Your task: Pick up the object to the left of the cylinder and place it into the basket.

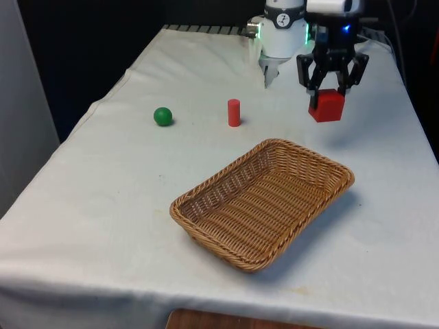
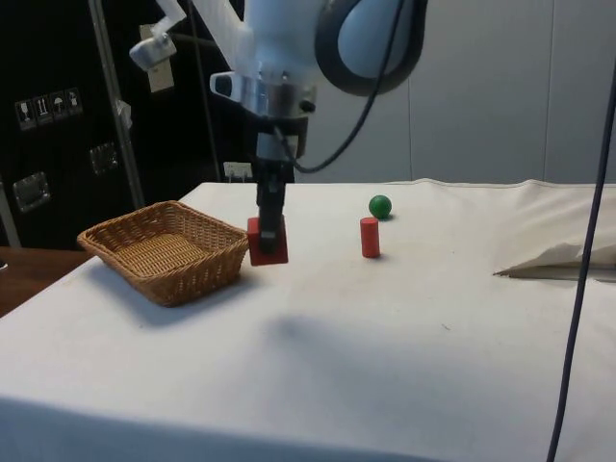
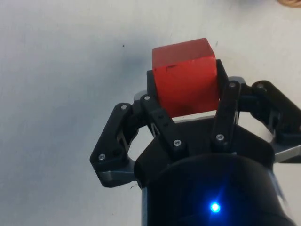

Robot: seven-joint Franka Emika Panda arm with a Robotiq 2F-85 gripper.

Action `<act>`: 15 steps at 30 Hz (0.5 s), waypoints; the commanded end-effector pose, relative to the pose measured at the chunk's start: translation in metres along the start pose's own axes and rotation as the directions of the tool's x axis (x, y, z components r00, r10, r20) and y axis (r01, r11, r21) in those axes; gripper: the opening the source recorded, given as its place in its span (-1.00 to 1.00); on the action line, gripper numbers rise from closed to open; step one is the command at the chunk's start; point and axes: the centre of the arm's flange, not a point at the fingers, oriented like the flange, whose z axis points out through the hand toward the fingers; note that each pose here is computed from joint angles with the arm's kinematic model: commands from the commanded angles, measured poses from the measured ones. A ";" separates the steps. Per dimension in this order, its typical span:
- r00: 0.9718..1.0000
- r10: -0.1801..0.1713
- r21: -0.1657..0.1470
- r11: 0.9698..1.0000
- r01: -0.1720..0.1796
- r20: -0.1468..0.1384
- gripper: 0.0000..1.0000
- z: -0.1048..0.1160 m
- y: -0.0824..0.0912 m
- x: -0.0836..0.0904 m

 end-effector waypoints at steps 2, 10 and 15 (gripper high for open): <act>1.000 0.000 -0.004 1.000 0.000 0.003 -0.98 -0.005 0.006 0.004; 1.000 0.010 -0.013 1.000 -0.010 -0.014 -0.98 -0.015 0.018 0.018; 1.000 0.015 -0.021 1.000 -0.015 -0.017 -0.98 -0.022 0.029 0.028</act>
